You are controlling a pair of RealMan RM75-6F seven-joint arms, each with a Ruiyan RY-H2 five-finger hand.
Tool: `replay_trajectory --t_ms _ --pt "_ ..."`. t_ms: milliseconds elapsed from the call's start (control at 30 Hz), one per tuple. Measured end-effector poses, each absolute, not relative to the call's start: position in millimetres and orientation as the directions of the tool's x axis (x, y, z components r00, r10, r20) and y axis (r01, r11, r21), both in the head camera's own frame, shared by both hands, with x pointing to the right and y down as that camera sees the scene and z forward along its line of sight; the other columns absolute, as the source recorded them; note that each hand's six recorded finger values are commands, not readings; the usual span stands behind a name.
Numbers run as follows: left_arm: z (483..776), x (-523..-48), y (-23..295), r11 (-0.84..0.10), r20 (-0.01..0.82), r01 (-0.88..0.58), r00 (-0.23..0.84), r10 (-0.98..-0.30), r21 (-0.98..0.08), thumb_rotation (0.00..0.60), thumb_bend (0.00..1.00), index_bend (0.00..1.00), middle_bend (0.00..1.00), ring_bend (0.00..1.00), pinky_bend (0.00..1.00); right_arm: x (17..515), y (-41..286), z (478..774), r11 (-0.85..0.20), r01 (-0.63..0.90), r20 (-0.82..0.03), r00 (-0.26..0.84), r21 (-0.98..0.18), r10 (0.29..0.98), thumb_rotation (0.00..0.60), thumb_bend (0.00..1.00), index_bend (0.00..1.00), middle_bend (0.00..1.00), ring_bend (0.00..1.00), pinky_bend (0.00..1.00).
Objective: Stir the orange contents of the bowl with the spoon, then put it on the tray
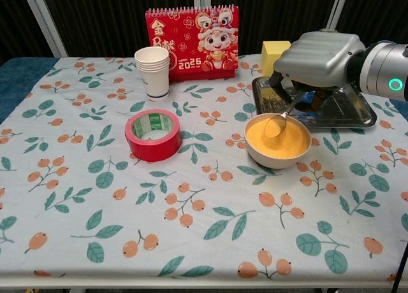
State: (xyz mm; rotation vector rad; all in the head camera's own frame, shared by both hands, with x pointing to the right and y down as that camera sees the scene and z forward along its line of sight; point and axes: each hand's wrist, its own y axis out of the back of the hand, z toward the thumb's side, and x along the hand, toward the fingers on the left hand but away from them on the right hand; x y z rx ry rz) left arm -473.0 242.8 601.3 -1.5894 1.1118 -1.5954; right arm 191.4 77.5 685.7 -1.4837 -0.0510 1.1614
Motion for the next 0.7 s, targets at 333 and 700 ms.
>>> replay_trajectory --t_ms 333,700 --pt "602 -473 244 -0.455 0.468 -0.139 -0.086 -0.879 -0.880 0.600 0.14 0.18 0.18 0.12 0.12 166 91 685 0.033 -0.720 -0.599 0.602 -0.694 0.528 0.600 0.70 0.83 0.96 0.95 1.00" --pt "604 -476 247 -0.455 0.470 -0.149 -0.090 -0.878 -0.878 0.600 0.14 0.19 0.18 0.12 0.13 158 90 696 0.324 -0.761 -0.584 0.643 -0.563 0.496 0.600 0.70 0.84 0.96 0.95 1.00"
